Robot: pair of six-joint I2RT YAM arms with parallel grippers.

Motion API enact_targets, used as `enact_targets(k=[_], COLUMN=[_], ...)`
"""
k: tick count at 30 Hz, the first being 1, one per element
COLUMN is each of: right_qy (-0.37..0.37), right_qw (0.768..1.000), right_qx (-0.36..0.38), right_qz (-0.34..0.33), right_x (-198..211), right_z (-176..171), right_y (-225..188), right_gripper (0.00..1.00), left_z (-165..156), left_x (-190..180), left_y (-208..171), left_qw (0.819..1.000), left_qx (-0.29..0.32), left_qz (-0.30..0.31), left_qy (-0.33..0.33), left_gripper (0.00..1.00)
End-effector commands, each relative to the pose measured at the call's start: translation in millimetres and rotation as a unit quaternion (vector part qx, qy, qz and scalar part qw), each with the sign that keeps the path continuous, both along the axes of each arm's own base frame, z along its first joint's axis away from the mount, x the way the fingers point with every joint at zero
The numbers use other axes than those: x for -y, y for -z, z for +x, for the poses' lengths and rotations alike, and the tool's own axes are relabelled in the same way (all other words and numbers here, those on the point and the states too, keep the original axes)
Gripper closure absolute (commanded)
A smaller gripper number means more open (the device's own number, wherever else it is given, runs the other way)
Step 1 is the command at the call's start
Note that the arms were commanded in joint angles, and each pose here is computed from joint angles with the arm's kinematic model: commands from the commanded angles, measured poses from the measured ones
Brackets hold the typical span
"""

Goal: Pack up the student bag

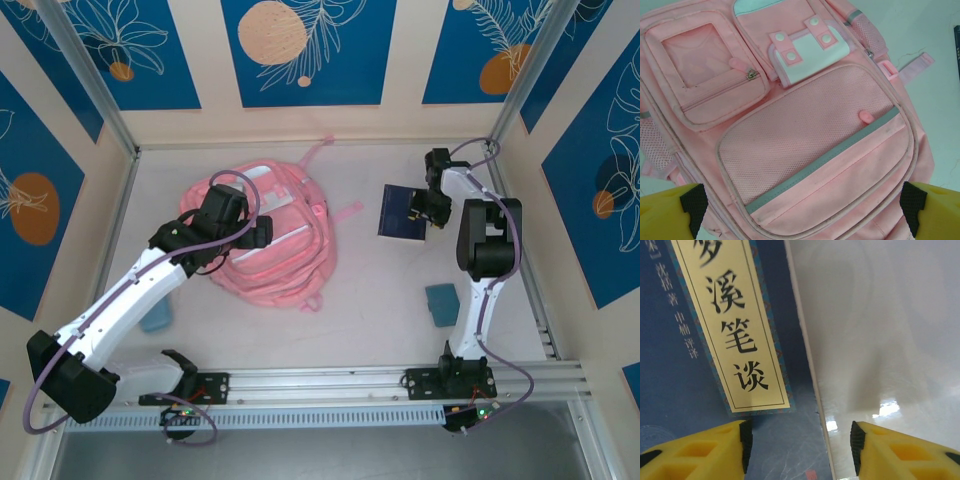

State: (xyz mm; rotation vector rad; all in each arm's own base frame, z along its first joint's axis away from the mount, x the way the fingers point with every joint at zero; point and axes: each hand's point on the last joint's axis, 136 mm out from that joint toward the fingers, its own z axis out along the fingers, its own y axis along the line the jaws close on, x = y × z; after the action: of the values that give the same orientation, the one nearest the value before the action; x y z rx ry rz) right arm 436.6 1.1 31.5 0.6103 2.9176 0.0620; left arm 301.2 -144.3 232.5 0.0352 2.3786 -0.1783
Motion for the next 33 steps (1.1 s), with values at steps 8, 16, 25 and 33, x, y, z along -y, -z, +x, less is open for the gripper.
enact_targets(k=[8, 16, 25, 33], right_qy=[-0.039, -0.099, -0.136, -0.156], right_qw=[0.997, 0.991, 0.985, 0.978], right_qx=[-0.037, -0.066, -0.099, -0.137], right_qz=[0.055, 0.056, 0.045, 0.029], right_x=[-20, -50, -99, -121], right_z=[-16, -33, -81, -155], right_y=[15, 20, 22, 25], right_gripper=[0.60, 0.68, 0.68, 0.68], left_z=[2, 3, 10, 16], left_x=[-4, 4, 28, 50], left_y=[-2, -2, -3, 6], left_qw=[1.000, 1.000, 0.997, 0.993], left_qx=[-0.009, -0.016, -0.031, -0.063], left_qz=[-0.003, -0.019, -0.066, -0.093], left_qy=[-0.019, -0.009, 0.013, 0.033], left_gripper=[0.00, 0.00, 0.00, 0.00])
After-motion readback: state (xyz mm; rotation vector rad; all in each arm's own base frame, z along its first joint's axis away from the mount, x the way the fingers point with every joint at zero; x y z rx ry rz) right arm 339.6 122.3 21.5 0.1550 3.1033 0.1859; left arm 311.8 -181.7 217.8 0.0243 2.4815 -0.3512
